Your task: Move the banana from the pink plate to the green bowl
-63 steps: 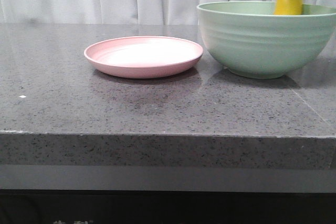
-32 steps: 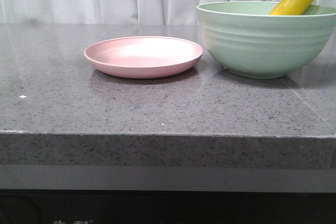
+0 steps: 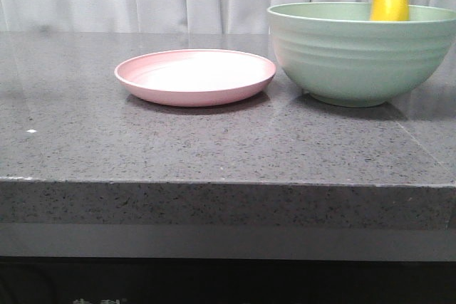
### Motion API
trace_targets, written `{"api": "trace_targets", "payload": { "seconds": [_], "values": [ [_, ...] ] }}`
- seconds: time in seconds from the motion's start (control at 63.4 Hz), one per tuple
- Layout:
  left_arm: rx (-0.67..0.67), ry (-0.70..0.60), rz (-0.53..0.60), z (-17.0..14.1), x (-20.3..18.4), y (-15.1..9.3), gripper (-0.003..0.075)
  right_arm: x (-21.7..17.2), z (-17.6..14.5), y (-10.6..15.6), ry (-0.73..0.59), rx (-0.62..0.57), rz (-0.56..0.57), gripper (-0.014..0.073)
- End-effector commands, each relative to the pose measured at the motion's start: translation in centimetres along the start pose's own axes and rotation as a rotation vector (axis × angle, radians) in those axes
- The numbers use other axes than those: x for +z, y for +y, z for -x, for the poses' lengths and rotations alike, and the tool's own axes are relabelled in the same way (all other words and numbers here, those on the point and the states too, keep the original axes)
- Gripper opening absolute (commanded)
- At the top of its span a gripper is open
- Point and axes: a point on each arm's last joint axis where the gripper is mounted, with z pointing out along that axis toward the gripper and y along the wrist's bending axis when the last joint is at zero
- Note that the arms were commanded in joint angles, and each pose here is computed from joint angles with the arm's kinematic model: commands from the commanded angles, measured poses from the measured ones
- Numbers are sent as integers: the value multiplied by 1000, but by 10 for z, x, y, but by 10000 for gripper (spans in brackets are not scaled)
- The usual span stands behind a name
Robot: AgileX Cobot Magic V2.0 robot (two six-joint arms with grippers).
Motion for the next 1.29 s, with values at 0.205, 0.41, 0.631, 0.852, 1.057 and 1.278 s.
{"api": "trace_targets", "payload": {
  "seconds": [0.205, 0.41, 0.631, 0.852, 1.057, 1.278],
  "values": [
    [-26, -406, 39, -82, -85, 11, -18, -51, -71, -5, -423, 35, 45, -68],
    [-24, -493, 37, -164, -114, 9, -18, -62, -140, -16, -592, 9, 15, -68],
    [-53, -575, 13, -231, -128, 8, -18, -66, -196, -23, -665, -71, -22, -68],
    [-53, -658, 7, -248, -139, 7, -18, -69, -211, -25, -738, -87, -26, -68],
    [-53, -658, 7, -248, -139, 7, -18, -69, -211, -25, -737, -87, -26, -68],
    [-53, -658, 7, -248, -139, 7, -18, -69, -211, -25, -737, -87, -26, -68]
  ]
}}
